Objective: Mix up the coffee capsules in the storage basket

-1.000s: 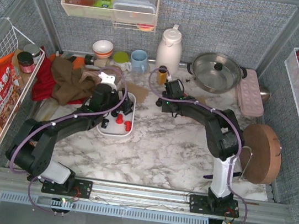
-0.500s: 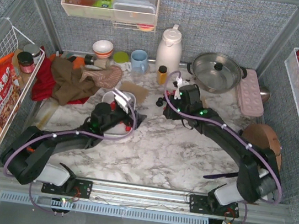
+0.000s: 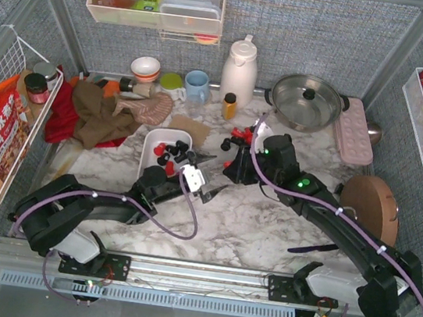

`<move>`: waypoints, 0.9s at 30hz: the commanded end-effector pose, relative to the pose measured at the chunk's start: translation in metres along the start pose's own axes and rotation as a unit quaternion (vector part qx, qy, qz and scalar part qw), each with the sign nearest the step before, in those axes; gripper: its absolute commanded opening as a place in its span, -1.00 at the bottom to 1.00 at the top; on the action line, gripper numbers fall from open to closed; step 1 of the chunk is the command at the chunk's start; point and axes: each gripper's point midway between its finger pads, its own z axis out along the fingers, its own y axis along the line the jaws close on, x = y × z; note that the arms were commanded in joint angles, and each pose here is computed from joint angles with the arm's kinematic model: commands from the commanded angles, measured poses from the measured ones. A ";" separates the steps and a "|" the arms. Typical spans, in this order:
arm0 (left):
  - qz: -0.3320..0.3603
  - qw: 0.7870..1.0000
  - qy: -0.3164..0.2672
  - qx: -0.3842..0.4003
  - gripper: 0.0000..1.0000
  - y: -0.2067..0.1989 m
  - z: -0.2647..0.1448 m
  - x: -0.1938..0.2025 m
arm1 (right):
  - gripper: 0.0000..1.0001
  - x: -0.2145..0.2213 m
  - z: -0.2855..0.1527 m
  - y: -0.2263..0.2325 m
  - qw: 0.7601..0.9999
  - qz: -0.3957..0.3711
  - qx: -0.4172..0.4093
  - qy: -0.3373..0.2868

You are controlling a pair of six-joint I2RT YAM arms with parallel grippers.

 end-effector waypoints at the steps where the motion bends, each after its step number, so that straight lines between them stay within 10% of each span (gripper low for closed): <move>1: 0.060 0.997 -0.038 0.005 0.99 -0.002 0.011 -0.021 | -0.45 -0.003 -0.005 0.016 0.999 0.022 -0.033 -0.009; 9: 0.077 0.996 -0.045 0.006 0.97 -0.011 0.018 -0.027 | -0.44 0.005 -0.004 0.023 0.998 0.037 -0.049 -0.005; 19: 0.084 0.996 -0.042 0.008 0.30 -0.016 0.016 -0.024 | -0.39 0.004 -0.006 0.025 0.998 0.041 -0.050 -0.009; 27: 0.078 0.996 -0.027 -0.016 0.15 -0.008 0.012 -0.017 | 0.01 0.002 -0.009 0.016 0.999 0.036 -0.021 -0.009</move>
